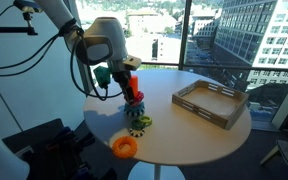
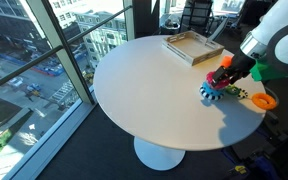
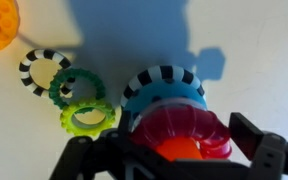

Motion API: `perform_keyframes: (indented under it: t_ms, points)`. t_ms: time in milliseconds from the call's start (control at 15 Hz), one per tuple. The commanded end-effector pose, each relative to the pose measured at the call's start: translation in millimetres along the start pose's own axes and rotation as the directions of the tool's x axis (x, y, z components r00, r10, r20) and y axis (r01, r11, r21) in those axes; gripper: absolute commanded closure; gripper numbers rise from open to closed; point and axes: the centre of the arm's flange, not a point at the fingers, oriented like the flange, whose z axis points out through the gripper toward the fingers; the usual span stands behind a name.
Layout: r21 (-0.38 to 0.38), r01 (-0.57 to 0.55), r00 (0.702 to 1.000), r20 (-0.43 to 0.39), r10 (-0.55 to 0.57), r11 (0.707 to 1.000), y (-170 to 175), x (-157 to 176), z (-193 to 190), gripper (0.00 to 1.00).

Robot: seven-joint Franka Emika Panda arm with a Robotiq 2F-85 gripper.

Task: Put the red ring on the table

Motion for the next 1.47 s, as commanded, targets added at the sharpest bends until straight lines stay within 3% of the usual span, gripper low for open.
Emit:
perform_keyframes:
  t_ms: [0, 600, 1400]
  points:
    - [0.0, -0.015, 0.999, -0.032, 0.015, 1.0, -5, 6, 0, 0.32]
    - [0.023, -0.015, 0.999, -0.039, 0.016, 1.0, -3, 0, -26, 0.35]
    - [0.106, -0.038, 0.989, -0.139, 0.053, 0.994, -10, 6, -117, 0.35]
